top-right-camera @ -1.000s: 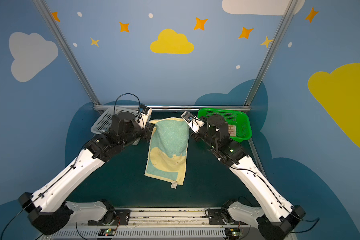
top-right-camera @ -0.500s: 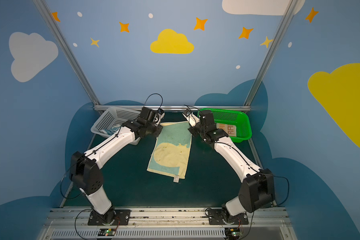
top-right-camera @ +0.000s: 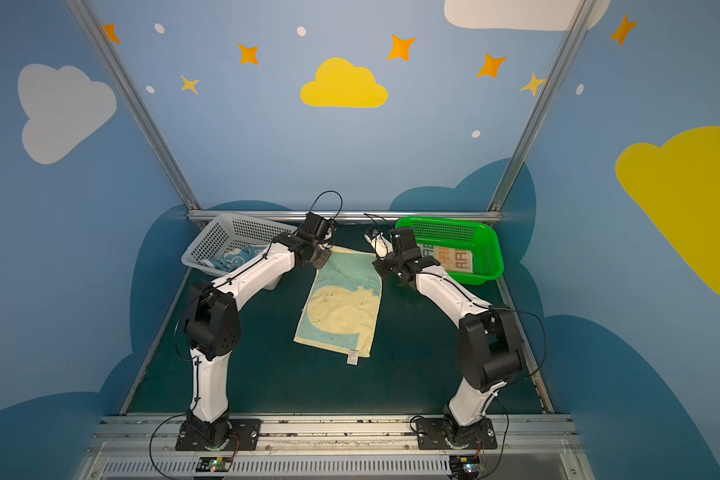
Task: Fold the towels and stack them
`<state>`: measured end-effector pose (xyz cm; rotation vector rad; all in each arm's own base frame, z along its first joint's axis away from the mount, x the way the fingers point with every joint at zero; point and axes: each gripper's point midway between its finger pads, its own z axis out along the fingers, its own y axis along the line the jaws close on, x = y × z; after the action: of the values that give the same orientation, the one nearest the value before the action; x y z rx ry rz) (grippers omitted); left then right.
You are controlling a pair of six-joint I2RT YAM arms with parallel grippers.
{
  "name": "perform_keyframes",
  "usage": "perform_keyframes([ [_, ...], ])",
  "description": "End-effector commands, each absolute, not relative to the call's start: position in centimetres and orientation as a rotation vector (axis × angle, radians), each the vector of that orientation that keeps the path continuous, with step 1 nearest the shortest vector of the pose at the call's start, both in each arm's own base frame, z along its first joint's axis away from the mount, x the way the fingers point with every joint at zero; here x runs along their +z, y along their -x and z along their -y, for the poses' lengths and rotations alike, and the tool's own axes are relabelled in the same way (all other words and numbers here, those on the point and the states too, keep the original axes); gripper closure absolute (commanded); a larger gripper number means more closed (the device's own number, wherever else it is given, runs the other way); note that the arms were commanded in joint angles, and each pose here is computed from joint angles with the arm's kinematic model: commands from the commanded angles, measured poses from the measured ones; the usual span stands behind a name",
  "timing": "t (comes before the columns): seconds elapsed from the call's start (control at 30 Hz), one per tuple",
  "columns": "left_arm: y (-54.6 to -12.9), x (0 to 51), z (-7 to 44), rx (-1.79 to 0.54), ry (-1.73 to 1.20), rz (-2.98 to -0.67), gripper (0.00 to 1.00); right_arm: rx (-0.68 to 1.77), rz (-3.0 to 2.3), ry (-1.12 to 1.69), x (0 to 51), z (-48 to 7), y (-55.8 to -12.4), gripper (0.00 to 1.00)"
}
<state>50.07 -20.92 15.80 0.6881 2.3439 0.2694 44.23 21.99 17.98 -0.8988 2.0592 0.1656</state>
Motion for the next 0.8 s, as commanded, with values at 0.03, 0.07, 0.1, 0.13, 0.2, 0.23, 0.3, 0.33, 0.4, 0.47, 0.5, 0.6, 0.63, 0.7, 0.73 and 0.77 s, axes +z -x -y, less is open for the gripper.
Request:
perform_keyframes([
  [0.03, -49.1, 15.3, 19.7, 0.318, -0.713, -2.376, 0.96, 0.219, -2.118, 0.894, 18.5, -21.9, -43.0, 1.0],
  [0.07, -48.7, 15.1, 19.6, 0.316, -0.714, -2.381, 0.96, 0.237, -2.135, 0.909, 18.3, -21.9, -42.4, 1.0],
  [0.1, -48.5, 15.0, 19.4, 0.317, -0.714, -2.382, 0.96, 0.253, -2.15, 0.925, 18.2, -21.9, -41.8, 1.0],
  [0.13, -48.1, 14.8, 19.2, 0.319, -0.715, -2.386, 0.96, 0.277, -2.169, 0.95, 17.9, -22.0, -41.0, 1.0],
  [0.2, -47.5, 14.4, 18.9, 0.32, -0.716, -2.392, 0.96, 0.321, -2.212, 0.973, 17.4, -22.1, -39.6, 1.0],
  [0.23, -47.2, 14.3, 18.7, 0.32, -0.716, -2.397, 0.96, 0.337, -2.253, 0.946, 17.1, -21.9, -39.0, 1.0],
  [0.3, -46.6, 14.0, 18.5, 0.319, -0.714, -2.407, 0.96, 0.348, -2.32, 0.896, 16.5, -21.7, -37.9, 1.0],
  [0.33, -46.2, 13.8, 18.4, 0.311, -0.713, -2.417, 0.96, 0.35, -2.343, 0.885, 16.2, -21.6, -37.3, 1.0],
  [0.4, -45.4, 13.5, 18.2, 0.305, -0.712, -2.433, 0.96, 0.352, -2.369, 0.882, 15.8, -21.5, -36.2, 1.0],
  [0.47, -44.7, 13.1, 18.0, 0.305, -0.715, -2.447, 0.96, 0.361, -2.389, 0.891, 15.3, -21.5, -35.0, 1.0],
  [0.5, -44.3, 13.0, 17.9, 0.308, -0.716, -2.454, 0.96, 0.368, -2.4, 0.894, 15.1, -21.5, -34.3, 1.0],
  [0.6, -43.0, 12.5, 17.6, 0.32, -0.718, -2.479, 0.96, 0.385, -2.441, 0.896, 14.4, -21.4, -32.5, 1.0],
  [0.63, -42.5, 12.5, 17.5, 0.322, -0.717, -2.485, 0.96, 0.386, -2.459, 0.895, 14.1, -21.3, -31.9, 1.0],
  [0.7, -41.6, 12.5, 17.5, 0.326, -0.717, -2.495, 0.96, 0.388, -2.485, 0.89, 13.9, -21.2, -30.8, 1.0],
  [0.73, -40.9, 12.4, 17.5, 0.33, -0.718, -2.499, 0.96, 0.394, -2.495, 0.889, 13.7, -21.2, -30.2, 1.0],
  [0.77, -40.4, 12.4, 17.7, 0.329, -0.727, -2.499, 0.96, 0.401, -2.497, 0.887, 13.7, -21.2, -29.8, 1.0],
])
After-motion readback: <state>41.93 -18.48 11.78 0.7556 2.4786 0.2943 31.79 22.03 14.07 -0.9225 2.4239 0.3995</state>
